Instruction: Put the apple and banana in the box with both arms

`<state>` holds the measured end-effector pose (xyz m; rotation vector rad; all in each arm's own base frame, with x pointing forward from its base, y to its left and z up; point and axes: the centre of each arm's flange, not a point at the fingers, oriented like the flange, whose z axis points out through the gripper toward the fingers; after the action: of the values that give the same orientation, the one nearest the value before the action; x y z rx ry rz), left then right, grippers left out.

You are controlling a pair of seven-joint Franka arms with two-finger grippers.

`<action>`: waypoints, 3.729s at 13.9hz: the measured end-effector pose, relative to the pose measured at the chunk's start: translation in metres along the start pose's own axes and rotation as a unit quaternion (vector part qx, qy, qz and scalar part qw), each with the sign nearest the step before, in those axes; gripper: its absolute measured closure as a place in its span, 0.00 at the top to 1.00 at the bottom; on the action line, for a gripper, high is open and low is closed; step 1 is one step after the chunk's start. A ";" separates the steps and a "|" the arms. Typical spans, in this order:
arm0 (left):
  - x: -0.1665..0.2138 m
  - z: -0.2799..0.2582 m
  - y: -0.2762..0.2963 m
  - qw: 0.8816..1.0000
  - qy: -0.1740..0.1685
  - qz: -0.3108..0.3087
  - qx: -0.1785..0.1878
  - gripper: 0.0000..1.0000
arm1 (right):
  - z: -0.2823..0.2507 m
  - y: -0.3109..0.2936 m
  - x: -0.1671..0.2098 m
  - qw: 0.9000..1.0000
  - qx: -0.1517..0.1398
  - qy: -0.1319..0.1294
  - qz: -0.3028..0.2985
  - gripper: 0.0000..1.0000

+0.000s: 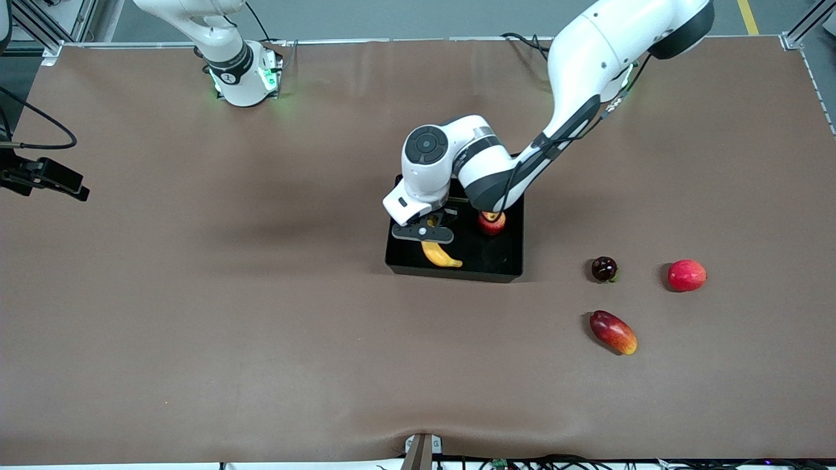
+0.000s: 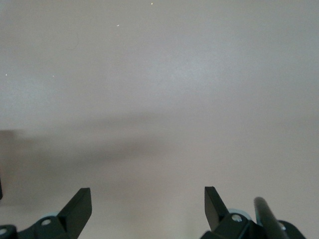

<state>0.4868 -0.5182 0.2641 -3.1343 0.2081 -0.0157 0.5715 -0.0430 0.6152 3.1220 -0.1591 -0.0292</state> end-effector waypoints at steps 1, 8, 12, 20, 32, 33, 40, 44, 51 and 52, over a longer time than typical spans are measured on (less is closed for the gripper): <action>-0.003 0.007 0.005 1.000 0.003 0.004 0.003 0.37 | -0.001 -0.002 0.000 1.000 -0.002 0.001 -0.002 1.00; -0.012 0.059 0.019 1.000 0.004 0.017 0.007 0.37 | -0.011 -0.020 -0.001 1.000 -0.002 0.010 -0.018 1.00; -0.008 0.071 0.014 1.000 0.008 0.015 0.017 0.43 | -0.011 -0.018 -0.002 1.000 -0.001 0.006 -0.016 1.00; 0.047 -0.048 -0.032 0.997 0.050 -0.050 0.011 1.00 | -0.012 0.006 -0.006 0.998 0.048 -0.002 -0.036 1.00; 0.094 -0.290 -0.384 0.982 0.039 -0.177 0.047 1.00 | -0.023 0.007 -0.010 0.999 0.028 -0.006 -0.039 1.00; 0.091 -0.297 -0.403 0.982 0.034 -0.183 0.039 1.00 | -0.023 0.007 -0.010 0.999 0.028 -0.006 -0.039 1.00; 0.045 -0.349 -0.465 0.985 -0.001 -0.164 0.059 1.00 | -0.023 0.010 -0.010 0.999 0.027 -0.006 -0.037 1.00; -0.007 -0.371 -0.500 0.986 -0.030 -0.166 0.022 1.00 | -0.024 0.010 -0.010 0.999 0.027 -0.006 -0.037 1.00; -0.050 -0.373 -0.463 0.991 -0.040 -0.127 0.012 1.00 | -0.024 0.010 -0.010 0.999 0.026 -0.006 -0.036 1.00; -0.050 -0.375 -0.461 0.991 -0.039 -0.125 0.012 1.00 | -0.024 0.011 -0.010 0.999 0.026 -0.006 -0.036 1.00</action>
<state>0.4940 -0.0545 0.6388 -3.1072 -0.1828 0.1029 0.5612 -0.0521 0.6398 3.1792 -0.0481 -0.0441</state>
